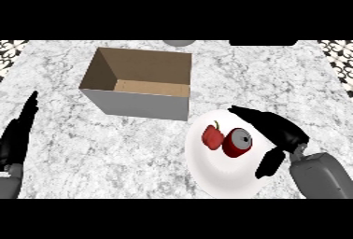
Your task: Pick the can from the plate and place it in the cardboard box
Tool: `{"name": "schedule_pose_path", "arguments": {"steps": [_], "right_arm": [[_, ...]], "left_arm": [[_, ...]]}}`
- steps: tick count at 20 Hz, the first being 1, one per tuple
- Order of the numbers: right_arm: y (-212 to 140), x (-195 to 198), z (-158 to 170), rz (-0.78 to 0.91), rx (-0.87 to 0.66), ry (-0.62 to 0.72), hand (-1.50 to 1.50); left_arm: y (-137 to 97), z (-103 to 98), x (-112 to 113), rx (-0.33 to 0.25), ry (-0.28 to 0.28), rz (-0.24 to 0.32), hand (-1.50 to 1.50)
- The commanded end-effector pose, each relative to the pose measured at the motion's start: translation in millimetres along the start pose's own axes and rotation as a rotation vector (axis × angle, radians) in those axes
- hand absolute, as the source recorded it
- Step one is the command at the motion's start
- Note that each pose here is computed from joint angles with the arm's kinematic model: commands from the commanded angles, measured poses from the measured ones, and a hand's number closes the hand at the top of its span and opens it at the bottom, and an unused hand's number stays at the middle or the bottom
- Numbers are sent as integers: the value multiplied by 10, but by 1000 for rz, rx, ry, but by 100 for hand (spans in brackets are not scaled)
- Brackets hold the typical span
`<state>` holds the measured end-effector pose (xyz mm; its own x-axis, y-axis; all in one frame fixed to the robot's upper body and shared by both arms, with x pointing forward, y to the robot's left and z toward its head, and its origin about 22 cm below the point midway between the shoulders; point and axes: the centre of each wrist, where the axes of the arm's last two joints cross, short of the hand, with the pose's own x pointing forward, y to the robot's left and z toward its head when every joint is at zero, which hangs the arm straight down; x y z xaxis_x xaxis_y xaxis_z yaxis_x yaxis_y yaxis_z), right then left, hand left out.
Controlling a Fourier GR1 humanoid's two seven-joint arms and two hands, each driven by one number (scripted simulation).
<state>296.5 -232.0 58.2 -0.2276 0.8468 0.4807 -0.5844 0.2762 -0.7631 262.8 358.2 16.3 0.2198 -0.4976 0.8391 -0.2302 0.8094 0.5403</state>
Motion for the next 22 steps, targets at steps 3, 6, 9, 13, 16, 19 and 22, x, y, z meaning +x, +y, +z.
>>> {"name": "schedule_pose_path", "arguments": {"steps": [3,6,9,13,16,19,22], "right_arm": [[-3,183,-150,3,-8,-82,-150],[45,397,-1,-4,-5,-82,-150],[133,444,27,54,51,-6,-150],[276,378,-114,62,67,67,-150],[180,239,-105,60,100,106,-150],[306,217,-124,37,80,107,-150],[426,240,-256,151,-74,66,150]], "left_arm": [[-16,-67,29,-17,2,-10,0],[37,-32,-23,1,-8,-12,0],[13,40,91,17,0,-1,0],[-71,-19,-59,-12,2,-19,0],[-80,-44,-21,-2,-12,15,0],[141,16,28,-5,7,3,0],[8,-78,-74,-10,3,-5,0]]}}
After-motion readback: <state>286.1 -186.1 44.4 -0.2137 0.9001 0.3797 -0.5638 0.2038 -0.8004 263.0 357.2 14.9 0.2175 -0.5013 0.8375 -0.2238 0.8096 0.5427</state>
